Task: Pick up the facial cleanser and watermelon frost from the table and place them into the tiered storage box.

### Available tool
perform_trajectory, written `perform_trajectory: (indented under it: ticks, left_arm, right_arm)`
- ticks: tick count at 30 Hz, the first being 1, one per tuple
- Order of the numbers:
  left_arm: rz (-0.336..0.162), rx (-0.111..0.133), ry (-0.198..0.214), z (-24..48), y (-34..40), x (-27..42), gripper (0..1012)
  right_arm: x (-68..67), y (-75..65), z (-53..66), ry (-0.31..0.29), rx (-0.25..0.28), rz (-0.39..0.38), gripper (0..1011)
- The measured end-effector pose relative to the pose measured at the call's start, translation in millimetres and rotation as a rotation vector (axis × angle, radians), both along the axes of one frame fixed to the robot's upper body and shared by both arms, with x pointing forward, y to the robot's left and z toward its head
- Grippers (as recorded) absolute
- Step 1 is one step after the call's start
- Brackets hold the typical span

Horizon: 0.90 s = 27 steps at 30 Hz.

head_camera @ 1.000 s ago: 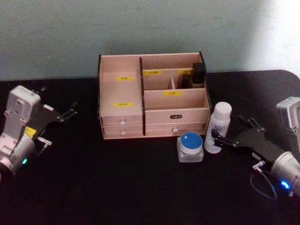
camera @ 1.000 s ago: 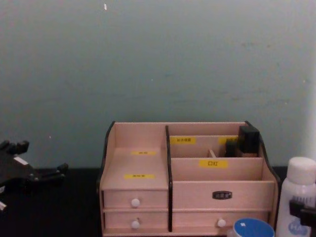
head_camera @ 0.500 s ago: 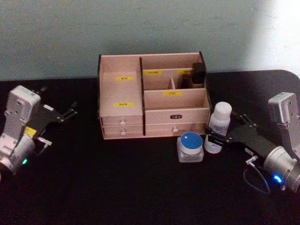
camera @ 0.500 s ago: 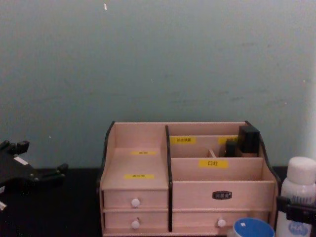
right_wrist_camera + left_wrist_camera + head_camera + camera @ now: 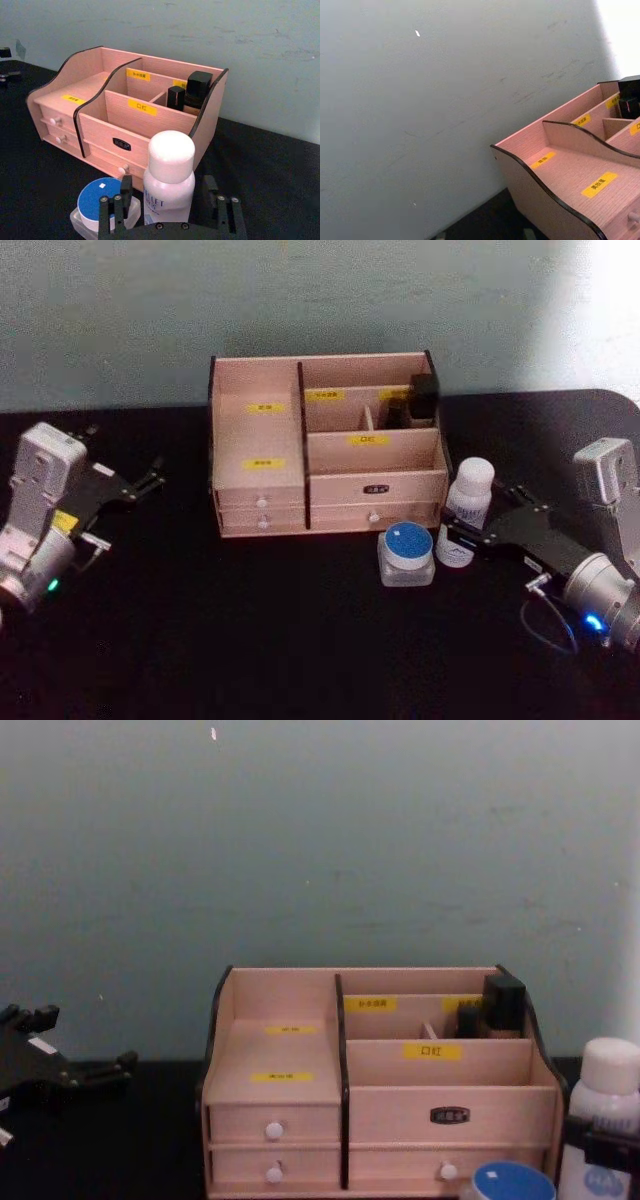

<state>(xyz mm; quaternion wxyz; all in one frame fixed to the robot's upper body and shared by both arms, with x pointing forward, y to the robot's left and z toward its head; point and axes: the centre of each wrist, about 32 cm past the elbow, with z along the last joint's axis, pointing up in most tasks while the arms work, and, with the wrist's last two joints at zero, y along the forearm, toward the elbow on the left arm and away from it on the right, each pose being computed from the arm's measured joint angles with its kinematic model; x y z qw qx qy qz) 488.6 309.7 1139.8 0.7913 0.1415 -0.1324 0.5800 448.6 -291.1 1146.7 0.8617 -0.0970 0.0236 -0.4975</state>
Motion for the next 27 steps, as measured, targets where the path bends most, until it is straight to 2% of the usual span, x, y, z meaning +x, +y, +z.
perform_trajectory:
  ticks: [2,6,10,22,27]
  left_arm:
    - [0.000,0.000,0.000,0.0,0.0,0.0,1001]
    - [0.000,0.000,0.000,0.0,0.0,0.0,1001]
    - [0.000,0.000,0.000,0.0,0.0,0.0,1001]
    - [0.000,0.000,0.000,0.0,0.0,0.0,1001]
    - [0.000,0.000,0.000,0.0,0.0,0.0,1001]
  right_arm:
    - [0.0,0.0,0.0,0.000,0.000,0.000,834]
    - [-0.2,0.0,0.0,0.000,0.001,0.000,760]
    - [-0.3,-0.1,0.0,0.000,0.001,-0.001,613]
    - [-1.7,-0.7,0.7,-0.002,0.003,-0.002,593]
    - [-8.5,-5.5,9.0,-0.018,0.026,0.009,593]
